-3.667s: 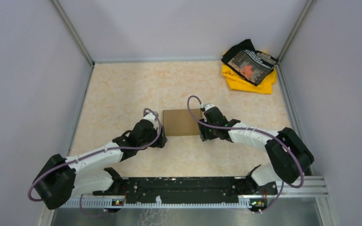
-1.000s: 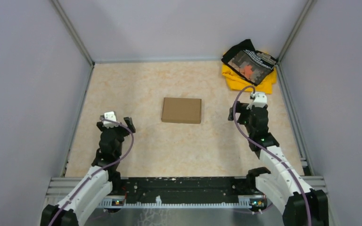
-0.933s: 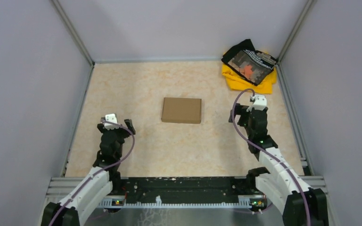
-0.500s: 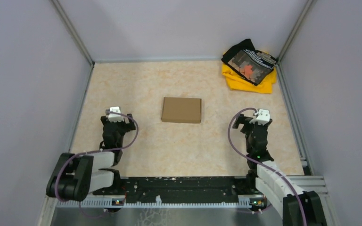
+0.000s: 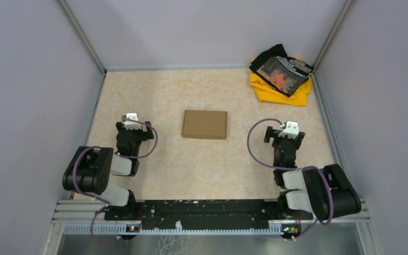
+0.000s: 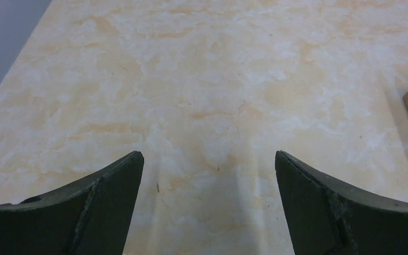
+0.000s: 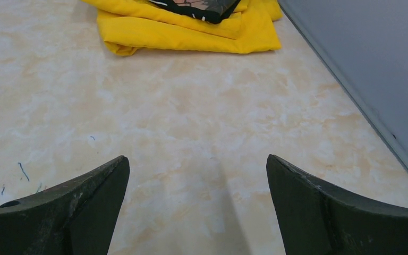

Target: Fold the paper box

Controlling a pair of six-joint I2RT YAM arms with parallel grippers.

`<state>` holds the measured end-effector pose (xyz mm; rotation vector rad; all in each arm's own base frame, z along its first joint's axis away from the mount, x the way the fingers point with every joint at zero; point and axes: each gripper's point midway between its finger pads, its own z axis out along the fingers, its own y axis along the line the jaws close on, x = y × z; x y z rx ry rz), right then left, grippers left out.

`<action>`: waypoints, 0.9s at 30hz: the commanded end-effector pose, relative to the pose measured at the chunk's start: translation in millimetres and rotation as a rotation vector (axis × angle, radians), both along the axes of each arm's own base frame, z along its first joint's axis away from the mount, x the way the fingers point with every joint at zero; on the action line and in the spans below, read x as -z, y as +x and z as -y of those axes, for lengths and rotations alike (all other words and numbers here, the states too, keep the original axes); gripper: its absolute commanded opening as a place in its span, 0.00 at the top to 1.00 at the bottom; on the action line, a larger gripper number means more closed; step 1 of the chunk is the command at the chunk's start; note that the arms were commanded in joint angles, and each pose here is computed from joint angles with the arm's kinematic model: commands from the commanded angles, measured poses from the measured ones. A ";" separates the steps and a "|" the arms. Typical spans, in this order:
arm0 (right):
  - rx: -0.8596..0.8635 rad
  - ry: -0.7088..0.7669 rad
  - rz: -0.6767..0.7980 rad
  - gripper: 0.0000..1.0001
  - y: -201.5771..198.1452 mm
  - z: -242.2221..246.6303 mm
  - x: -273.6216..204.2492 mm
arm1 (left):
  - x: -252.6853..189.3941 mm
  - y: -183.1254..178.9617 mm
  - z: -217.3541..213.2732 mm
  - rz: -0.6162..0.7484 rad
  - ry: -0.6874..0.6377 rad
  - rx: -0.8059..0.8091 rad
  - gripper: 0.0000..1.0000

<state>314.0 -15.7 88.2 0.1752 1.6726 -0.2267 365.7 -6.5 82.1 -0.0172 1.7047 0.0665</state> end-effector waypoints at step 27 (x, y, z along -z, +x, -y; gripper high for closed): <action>-0.064 0.000 0.089 0.01 43.9 -0.9 -20.6 | -7.5 19.9 6.2 0.043 0.017 0.050 0.01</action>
